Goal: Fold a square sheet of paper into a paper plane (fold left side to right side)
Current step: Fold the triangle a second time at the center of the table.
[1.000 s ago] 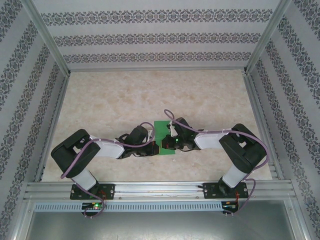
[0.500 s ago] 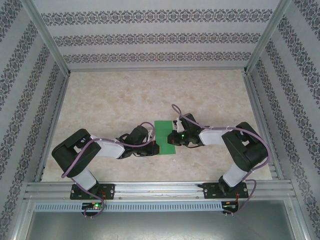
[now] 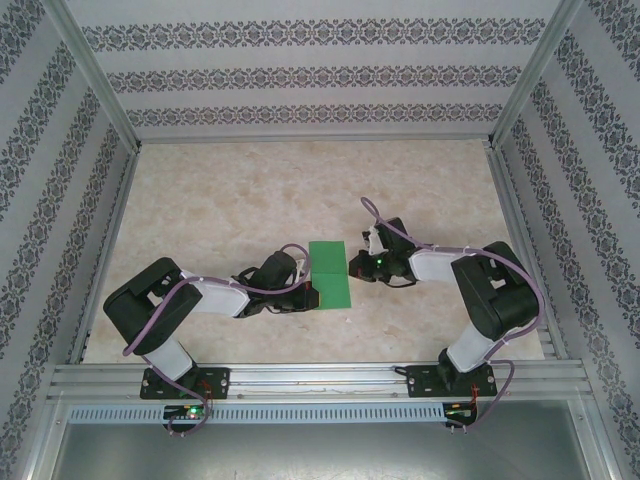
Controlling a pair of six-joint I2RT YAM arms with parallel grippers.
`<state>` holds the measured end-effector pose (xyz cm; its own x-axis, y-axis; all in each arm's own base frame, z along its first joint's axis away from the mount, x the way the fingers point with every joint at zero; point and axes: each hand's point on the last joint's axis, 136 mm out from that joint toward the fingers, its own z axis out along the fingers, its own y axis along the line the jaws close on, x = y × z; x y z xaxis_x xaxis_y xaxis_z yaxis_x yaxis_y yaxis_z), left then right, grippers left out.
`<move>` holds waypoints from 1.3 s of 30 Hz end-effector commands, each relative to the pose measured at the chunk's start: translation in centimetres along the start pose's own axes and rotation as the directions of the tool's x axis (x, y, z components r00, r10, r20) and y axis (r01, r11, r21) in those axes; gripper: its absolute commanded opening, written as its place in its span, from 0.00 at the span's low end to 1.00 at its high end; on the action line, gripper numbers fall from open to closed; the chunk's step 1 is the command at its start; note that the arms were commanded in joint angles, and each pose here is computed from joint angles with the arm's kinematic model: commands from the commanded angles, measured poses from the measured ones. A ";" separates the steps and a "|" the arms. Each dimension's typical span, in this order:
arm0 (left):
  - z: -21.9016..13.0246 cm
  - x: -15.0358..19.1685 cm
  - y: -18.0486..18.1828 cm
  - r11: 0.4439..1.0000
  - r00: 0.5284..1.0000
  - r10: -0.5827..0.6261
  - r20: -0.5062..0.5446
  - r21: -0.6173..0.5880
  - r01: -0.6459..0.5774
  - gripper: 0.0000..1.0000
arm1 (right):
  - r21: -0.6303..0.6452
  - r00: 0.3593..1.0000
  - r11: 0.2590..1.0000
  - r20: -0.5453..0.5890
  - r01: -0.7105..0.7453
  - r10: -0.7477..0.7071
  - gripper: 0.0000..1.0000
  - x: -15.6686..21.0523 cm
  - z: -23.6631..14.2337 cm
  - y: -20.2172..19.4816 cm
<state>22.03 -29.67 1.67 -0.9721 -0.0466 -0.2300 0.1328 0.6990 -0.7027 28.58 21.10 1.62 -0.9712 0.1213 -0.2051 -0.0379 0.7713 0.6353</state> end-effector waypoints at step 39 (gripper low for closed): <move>0.0 -1.9 -4.0 0.997 0.997 0.077 -0.030 0.005 -0.077 0.00 | 0.005 0.990 0.997 -0.122 -0.074 0.074 0.00 4.1 3.0 0.3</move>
<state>23.56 -31.62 4.79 -0.9651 -0.0112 -0.2615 0.1776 0.7060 -0.6856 27.00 25.13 1.50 -0.9843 0.0882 -0.1529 -0.0428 0.7213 0.6913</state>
